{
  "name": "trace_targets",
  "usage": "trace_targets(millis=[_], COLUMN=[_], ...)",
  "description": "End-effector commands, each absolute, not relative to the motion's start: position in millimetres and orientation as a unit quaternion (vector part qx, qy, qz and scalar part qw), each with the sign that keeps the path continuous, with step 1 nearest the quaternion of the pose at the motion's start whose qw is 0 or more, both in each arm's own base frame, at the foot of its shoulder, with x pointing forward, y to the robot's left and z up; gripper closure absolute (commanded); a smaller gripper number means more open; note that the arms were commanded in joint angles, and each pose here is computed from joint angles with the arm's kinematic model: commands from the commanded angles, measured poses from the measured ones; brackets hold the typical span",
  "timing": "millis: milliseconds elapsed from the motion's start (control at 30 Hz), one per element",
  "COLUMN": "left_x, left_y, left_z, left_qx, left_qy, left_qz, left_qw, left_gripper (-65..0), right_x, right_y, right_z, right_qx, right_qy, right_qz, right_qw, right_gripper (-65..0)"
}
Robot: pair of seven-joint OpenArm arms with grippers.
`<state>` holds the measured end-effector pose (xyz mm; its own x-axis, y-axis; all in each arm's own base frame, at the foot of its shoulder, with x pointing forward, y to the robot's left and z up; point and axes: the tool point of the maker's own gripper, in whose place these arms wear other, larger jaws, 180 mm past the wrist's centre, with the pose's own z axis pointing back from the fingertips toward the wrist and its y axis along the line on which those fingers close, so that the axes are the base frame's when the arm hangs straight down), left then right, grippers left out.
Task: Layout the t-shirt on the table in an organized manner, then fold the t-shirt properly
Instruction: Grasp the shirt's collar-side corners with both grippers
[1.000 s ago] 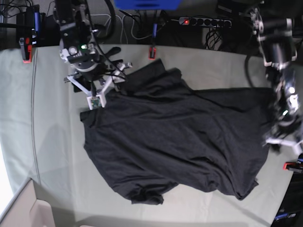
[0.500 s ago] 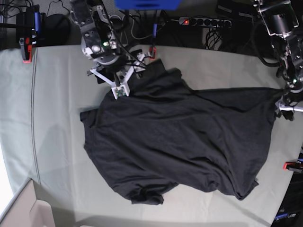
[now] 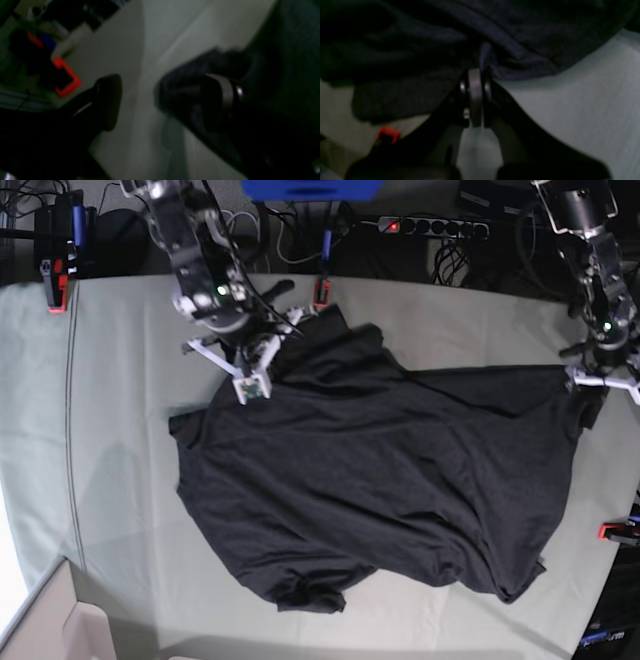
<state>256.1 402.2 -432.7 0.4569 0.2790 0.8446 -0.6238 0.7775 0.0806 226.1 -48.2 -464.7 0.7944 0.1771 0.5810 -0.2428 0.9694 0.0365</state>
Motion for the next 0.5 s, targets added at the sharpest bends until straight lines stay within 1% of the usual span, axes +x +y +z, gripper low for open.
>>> trace_targets(millis=[0, 167, 467], left_x=[264, 257, 237], left_y=[413, 400, 377], left_z=[-415, -424, -449], left_qx=[0.207, 0.197, 0.181], left_qy=[-0.469, -0.463, -0.437], left_qz=[0.262, 0.265, 0.271], left_qw=[0.818, 0.823, 0.838], left_gripper=[-47.3, -47.3, -47.3], right_x=[229, 224, 201], right_y=[-55, -86, -140], right_z=[-451, -408, -394], right_qx=[0.052, 0.032, -0.021], right_qy=[-0.323, -0.371, -0.373], right_qz=[0.099, 0.057, 0.020], right_qw=[0.940, 0.926, 0.927], right_gripper=[-0.2, 0.0, 0.0])
